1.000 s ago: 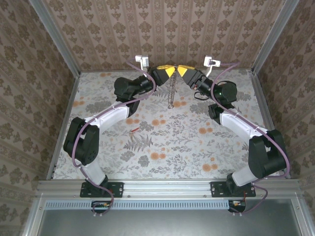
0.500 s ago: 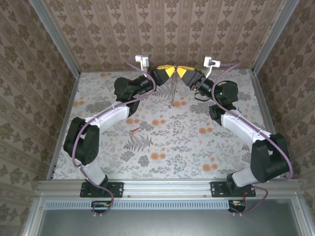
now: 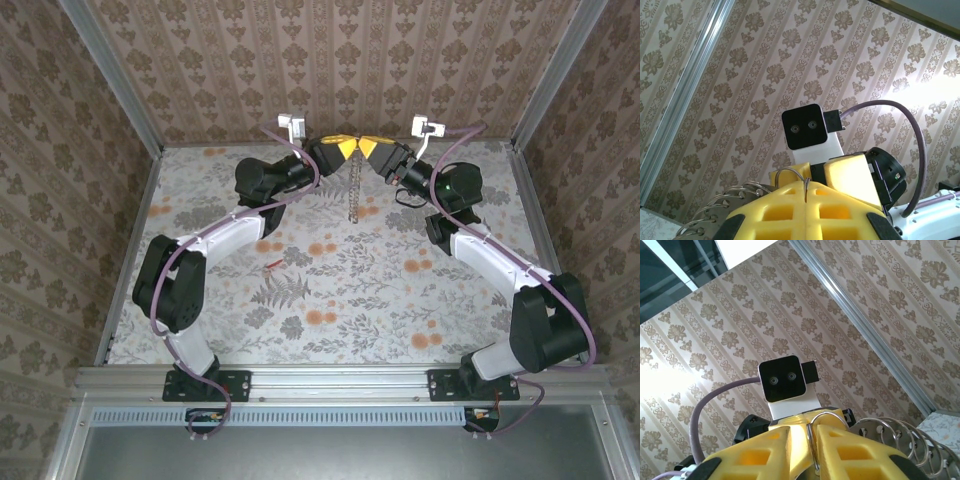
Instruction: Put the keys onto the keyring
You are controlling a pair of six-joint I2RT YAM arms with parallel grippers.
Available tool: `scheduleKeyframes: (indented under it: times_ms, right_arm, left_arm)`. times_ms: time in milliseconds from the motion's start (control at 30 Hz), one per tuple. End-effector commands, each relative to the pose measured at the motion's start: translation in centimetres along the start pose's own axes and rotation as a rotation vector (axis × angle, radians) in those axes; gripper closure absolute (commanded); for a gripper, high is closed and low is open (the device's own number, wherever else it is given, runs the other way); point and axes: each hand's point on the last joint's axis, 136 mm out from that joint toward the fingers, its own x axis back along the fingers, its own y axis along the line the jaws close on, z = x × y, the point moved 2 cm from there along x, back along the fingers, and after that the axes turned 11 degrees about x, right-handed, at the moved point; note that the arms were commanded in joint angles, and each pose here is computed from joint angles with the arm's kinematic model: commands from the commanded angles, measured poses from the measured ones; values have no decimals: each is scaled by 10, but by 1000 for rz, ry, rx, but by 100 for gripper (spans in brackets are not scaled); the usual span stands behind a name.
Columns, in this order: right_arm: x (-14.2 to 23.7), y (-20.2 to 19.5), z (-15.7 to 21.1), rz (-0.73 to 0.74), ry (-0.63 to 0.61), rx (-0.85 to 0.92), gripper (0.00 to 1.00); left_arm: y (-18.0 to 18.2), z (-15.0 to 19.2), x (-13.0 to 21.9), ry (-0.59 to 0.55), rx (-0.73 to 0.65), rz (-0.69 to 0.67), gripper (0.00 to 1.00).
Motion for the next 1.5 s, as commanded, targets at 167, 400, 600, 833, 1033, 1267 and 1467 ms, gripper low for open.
scheduleKeyframes:
  times_ms: [167, 400, 600, 833, 1033, 1267, 1467]
  right_arm:
    - [-11, 7, 0, -48, 46, 40, 98]
    - [-10, -2, 4, -39, 53, 50, 100]
    - [-5, -3, -2, -45, 14, 51, 100]
    - [2, 0, -8, -43, -10, 61, 100]
    - [5, 8, -13, -60, -25, 77, 100]
    - [10, 18, -18, -76, -46, 95, 100]
    - [15, 20, -21, -67, -81, 88, 100]
  left_arm:
    - [-11, -7, -4, 11, -52, 47, 100]
    - [-15, -7, -6, 39, -57, 40, 95]
    - [-22, -12, 3, 13, -92, 18, 72]
    - [-27, -27, 26, -40, -109, -31, 54]
    - [-29, -33, 41, -54, -119, -61, 51]
    - [-29, -30, 45, -30, -109, -68, 51]
    - [-33, -26, 40, 3, -86, -26, 65]
